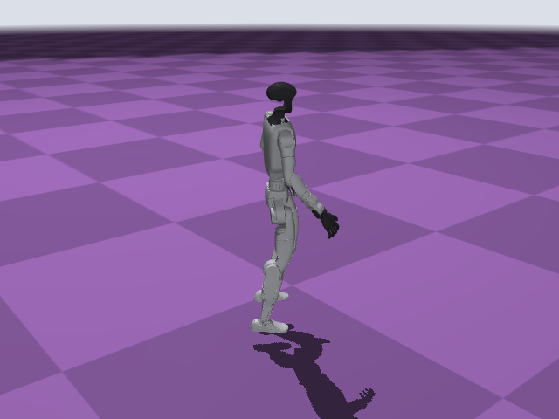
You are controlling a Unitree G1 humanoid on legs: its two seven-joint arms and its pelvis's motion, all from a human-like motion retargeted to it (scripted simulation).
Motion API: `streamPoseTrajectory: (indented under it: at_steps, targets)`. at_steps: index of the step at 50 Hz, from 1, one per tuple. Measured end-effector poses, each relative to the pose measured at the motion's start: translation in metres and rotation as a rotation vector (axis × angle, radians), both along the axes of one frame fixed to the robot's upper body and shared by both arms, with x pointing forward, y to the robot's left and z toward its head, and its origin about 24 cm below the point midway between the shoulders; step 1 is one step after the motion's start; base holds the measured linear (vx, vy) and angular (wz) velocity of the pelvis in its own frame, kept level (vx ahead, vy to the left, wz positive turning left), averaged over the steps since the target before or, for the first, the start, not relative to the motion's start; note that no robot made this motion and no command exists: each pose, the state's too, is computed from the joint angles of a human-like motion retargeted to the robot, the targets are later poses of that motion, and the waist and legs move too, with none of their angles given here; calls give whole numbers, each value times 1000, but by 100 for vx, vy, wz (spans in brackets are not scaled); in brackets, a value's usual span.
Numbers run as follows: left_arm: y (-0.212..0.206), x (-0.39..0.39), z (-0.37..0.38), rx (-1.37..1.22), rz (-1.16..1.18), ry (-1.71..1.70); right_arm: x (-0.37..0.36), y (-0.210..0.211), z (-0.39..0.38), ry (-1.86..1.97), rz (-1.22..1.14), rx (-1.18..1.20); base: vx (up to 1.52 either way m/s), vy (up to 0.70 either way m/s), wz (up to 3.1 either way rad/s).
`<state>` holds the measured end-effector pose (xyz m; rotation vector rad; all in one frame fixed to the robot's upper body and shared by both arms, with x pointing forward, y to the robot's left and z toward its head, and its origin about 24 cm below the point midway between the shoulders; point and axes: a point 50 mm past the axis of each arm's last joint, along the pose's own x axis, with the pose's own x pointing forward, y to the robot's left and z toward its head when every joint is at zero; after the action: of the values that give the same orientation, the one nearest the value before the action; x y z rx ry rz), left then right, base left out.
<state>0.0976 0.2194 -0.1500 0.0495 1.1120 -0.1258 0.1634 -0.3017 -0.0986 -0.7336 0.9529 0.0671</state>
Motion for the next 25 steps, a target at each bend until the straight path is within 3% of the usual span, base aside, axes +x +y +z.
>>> streamPoseTrajectory:
  at_steps: [9,16,20,25]
  targets:
    - [28,-104,-13,0,504,264,101,89,24,-80,428,-16,33,-2,-24]
    - [27,-183,-8,8,684,532,149,160,66,-236,653,71,32,8,-49]
    - [25,-197,-6,-8,695,624,157,171,83,-278,710,115,25,16,-26]
    - [37,-167,-9,16,649,575,153,150,85,-273,669,109,21,23,8]
